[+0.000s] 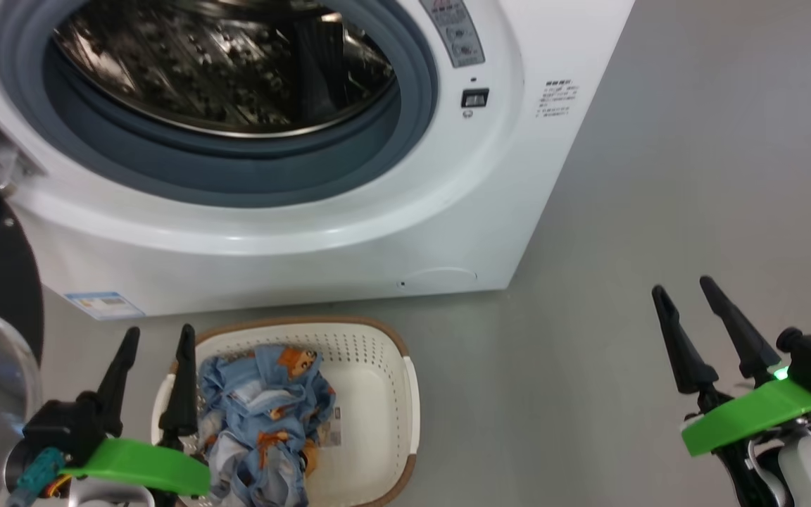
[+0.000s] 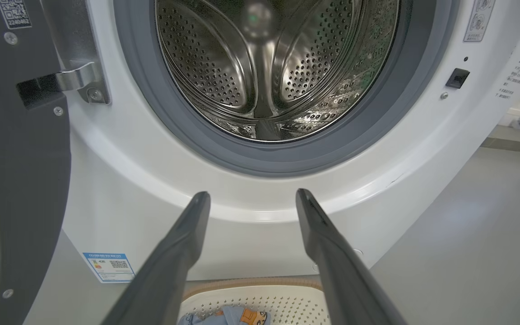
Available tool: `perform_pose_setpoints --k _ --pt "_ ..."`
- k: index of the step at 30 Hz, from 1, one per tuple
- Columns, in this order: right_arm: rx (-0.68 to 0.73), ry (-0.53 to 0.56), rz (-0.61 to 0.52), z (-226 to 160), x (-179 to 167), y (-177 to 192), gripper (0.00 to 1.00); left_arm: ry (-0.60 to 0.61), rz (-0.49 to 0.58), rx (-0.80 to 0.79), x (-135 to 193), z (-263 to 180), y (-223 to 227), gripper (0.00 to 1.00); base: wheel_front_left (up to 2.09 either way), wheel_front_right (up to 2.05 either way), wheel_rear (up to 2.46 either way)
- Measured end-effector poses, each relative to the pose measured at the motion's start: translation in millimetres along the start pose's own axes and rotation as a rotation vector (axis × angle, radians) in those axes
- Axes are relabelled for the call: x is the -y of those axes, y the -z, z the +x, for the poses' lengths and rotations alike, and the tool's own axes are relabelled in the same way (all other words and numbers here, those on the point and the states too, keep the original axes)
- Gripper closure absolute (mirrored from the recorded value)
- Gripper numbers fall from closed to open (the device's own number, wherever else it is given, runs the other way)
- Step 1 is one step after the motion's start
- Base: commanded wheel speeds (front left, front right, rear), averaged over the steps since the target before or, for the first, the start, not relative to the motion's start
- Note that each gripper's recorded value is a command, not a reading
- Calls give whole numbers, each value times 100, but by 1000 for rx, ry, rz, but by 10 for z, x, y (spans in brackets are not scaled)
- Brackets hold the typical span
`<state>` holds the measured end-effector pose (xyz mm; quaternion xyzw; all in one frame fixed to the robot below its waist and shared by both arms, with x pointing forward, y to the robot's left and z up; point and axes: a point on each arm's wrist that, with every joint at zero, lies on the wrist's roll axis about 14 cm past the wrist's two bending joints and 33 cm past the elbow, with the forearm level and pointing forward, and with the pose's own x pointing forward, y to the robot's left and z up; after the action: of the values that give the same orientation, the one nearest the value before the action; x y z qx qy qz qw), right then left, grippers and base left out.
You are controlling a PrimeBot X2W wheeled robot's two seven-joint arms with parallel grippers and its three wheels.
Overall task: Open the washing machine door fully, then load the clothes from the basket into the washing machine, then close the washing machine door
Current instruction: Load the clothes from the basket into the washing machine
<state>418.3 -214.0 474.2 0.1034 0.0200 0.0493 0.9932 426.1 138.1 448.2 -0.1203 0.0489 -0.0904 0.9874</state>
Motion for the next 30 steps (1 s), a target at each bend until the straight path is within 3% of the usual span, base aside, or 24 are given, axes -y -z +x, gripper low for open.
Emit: perform_pose_setpoints --k 30 --pt "-87 51 33 587 192 582 0 -73 -68 -450 -349 629 1657 0 0 0 0"
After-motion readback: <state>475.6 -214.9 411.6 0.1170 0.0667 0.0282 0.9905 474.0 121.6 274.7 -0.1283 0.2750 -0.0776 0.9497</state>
